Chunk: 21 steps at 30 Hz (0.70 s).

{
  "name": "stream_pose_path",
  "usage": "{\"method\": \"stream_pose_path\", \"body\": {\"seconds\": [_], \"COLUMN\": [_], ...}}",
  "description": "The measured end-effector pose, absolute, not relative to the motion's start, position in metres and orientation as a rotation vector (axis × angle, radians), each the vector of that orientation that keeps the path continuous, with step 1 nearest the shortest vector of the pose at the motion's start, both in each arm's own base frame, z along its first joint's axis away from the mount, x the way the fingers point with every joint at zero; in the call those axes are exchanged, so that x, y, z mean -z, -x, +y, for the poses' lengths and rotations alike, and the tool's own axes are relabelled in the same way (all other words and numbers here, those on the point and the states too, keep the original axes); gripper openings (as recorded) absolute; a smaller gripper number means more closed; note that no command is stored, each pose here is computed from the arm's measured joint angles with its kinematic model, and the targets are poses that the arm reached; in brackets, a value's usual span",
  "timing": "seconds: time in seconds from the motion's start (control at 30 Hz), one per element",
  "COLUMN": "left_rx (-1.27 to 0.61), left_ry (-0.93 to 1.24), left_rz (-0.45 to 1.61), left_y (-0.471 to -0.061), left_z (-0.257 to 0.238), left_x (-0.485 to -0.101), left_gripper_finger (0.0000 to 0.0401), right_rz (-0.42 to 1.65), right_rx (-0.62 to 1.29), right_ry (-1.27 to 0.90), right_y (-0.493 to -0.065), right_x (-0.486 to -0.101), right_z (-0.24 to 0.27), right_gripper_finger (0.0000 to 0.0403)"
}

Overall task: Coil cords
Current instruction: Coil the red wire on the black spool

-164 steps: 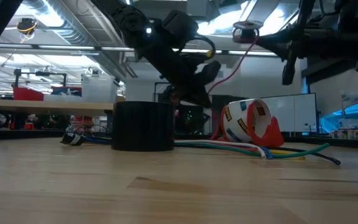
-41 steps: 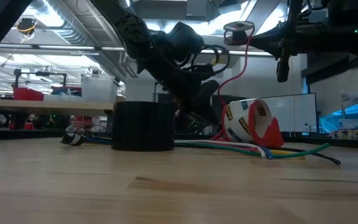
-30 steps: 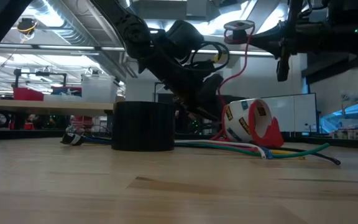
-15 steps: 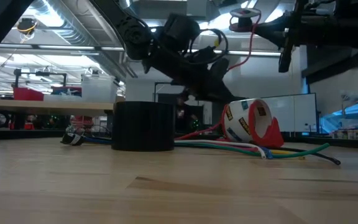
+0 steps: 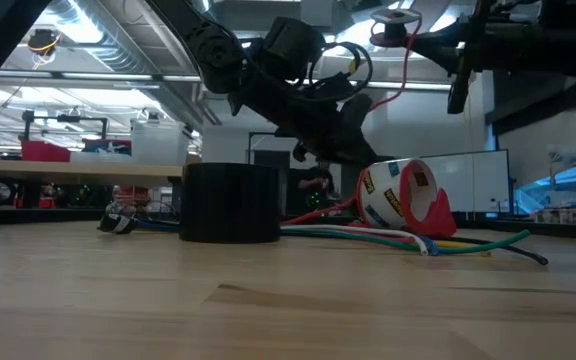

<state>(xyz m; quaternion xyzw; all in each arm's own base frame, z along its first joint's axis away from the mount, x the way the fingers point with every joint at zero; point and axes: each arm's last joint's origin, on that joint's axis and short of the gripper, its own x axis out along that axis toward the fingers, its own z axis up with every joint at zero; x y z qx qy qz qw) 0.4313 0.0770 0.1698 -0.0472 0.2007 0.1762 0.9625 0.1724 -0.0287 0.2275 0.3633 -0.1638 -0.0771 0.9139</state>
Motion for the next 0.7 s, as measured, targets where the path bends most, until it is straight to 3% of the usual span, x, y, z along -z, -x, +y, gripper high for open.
{"method": "stream_pose_path", "body": {"seconds": [0.2, 0.7], "left_rx": [-0.371, -0.484], "left_ry": [0.100, 0.072], "left_rz": [0.405, 0.539], "left_y": [-0.431, -0.420], "left_z": [0.081, 0.086], "left_x": [-0.170, -0.166], "left_gripper_finger": [0.0008, 0.0003], "right_rz": [-0.343, -0.304], "right_rx": [0.156, 0.170], "right_ry": [-0.749, -0.775], "right_y": [-0.172, -0.173], "right_x": [-0.228, -0.224], "right_z": [-0.029, -0.029], "right_gripper_finger": [0.0003, 0.0003]}}
